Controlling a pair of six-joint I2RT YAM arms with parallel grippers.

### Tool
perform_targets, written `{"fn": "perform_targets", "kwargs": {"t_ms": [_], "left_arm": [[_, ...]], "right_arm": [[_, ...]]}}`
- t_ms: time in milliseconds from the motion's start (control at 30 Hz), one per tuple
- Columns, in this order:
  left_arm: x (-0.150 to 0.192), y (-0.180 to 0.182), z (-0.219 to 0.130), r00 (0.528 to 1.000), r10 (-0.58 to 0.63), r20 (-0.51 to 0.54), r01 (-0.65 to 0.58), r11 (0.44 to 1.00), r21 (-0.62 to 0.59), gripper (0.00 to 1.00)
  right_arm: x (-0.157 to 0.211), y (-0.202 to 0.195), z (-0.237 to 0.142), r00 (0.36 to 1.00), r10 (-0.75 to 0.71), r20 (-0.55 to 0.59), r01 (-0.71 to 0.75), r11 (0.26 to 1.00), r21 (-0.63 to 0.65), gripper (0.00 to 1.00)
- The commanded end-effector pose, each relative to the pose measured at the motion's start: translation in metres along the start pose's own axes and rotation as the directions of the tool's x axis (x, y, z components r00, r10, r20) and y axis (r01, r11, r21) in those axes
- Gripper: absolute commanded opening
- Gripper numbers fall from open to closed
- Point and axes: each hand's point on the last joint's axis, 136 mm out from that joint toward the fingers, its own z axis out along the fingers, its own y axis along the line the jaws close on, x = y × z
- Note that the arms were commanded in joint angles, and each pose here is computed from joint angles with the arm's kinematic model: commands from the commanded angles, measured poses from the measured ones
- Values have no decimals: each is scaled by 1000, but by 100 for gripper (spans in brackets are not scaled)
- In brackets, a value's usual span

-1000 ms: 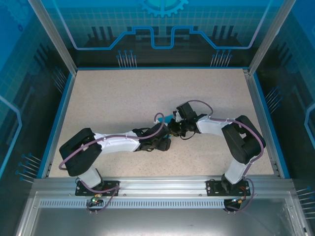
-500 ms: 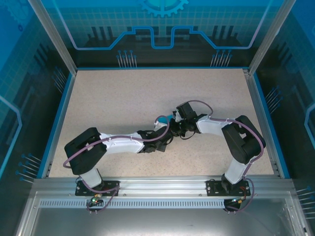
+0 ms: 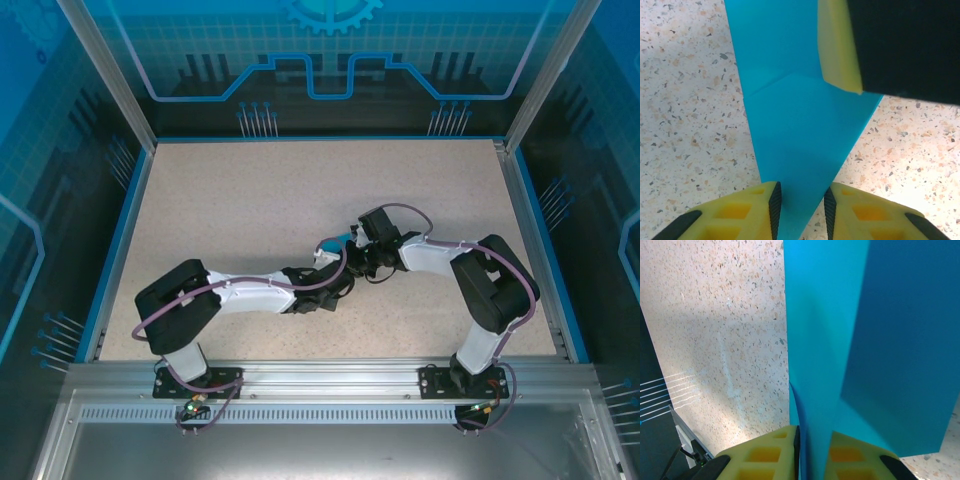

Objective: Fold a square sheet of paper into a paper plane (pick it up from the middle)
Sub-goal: Fourth fold the wing at the center of the table.

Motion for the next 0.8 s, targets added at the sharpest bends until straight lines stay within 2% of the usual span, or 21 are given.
{"fn": "perform_targets", "kwargs": {"t_ms": [0,767], "left_arm": [[0,3,3,1000,-11,8,11,999,-36,29],[4,8,5,1000,-21,14,22,999,-46,16]], "right_arm": [[-7,7,-2,1000,12,-1,-12,1000,-25,15],[-6,5,-4,1000,12,1,-12,1000,-23,15]]}}
